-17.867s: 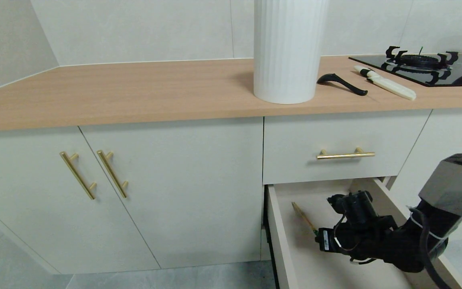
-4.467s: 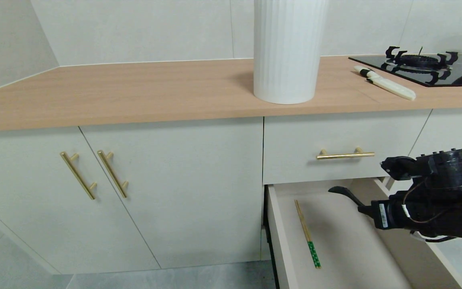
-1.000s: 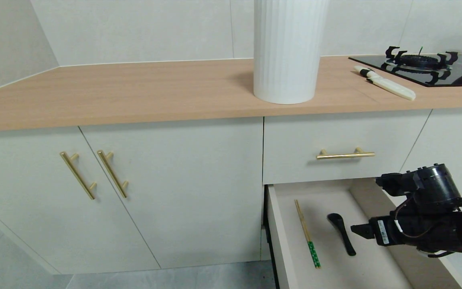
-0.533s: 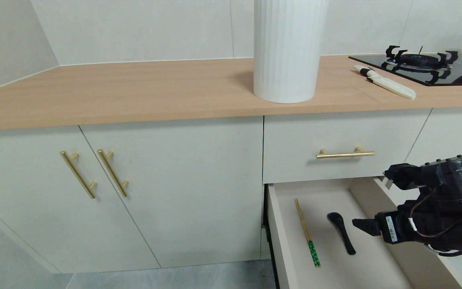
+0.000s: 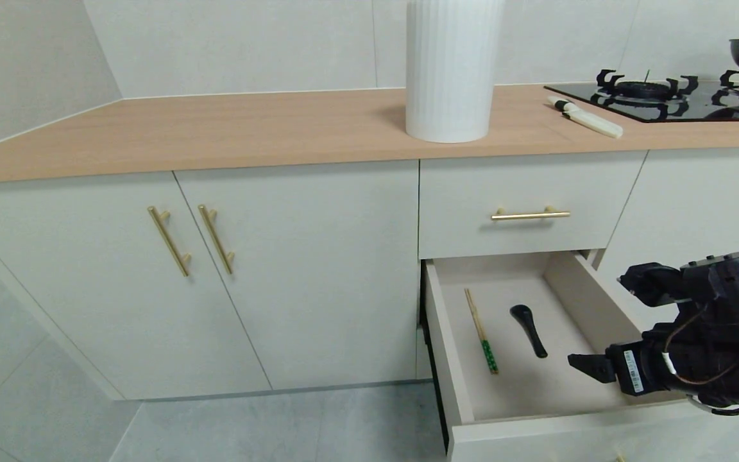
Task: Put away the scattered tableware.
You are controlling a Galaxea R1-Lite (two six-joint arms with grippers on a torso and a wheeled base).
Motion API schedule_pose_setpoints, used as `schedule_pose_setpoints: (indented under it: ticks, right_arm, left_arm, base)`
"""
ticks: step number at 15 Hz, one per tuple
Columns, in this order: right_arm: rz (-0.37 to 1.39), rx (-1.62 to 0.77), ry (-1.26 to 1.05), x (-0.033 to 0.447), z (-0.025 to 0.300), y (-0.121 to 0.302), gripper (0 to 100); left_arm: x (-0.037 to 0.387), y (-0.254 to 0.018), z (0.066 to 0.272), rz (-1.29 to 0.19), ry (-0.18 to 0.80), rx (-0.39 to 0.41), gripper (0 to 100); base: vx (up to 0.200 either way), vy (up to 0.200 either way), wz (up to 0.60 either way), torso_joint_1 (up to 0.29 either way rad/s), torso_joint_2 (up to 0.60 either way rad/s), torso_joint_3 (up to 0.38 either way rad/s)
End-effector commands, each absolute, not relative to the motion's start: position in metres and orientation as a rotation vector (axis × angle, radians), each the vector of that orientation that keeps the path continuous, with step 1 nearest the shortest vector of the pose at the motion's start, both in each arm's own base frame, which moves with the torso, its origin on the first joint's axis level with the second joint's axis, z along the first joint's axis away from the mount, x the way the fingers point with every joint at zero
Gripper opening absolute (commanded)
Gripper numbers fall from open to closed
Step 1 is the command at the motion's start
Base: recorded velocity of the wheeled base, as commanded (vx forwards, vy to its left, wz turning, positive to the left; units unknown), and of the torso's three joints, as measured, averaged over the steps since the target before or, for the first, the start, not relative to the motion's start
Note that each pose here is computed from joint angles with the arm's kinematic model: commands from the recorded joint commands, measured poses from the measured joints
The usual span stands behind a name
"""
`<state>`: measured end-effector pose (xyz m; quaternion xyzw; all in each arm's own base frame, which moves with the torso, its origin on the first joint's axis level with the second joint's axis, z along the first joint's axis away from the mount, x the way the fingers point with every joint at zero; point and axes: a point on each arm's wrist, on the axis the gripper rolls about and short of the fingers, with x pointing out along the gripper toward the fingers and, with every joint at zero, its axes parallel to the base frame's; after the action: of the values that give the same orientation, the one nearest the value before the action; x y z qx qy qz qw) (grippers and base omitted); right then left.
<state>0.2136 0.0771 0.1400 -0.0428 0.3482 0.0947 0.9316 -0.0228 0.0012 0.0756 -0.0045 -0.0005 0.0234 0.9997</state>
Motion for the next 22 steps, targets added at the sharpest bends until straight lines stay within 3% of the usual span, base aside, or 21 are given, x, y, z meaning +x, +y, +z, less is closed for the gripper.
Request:
schedule_pose_setpoints:
  ticks: [1, 8, 14, 22]
  right_arm:
    - [0.211, -0.091, 0.698, 0.21, 0.143, 0.08, 100]
    - [0.293, -0.14, 0.742, 0.187, 0.146, 0.091, 100]
    - [0.426, -0.347, 0.903, 0.154, 0.133, 0.096, 100]
    - [0.428, -0.414, 1.026, 0.168, 0.105, 0.107, 100]
  left_arm:
    - [-0.023, 0.001, 0.076, 0.048, -0.002, -0.009, 100]
    - [-0.023, 0.001, 0.076, 0.048, -0.002, -0.008, 100]
    - [-0.023, 0.001, 0.076, 0.048, -0.002, -0.008, 100]
    - [-0.023, 0.001, 0.076, 0.048, -0.002, -0.008, 100]
  base:
    - [-0.2, 0.0, 0.0, -0.002, 0.0, 0.002]
    - [0.0, 0.0, 0.0, 0.0, 0.0, 0.0]
    - [0.0, 0.0, 0.0, 0.0, 0.0, 0.0]
    - [0.0, 0.0, 0.0, 0.0, 0.0, 0.0]
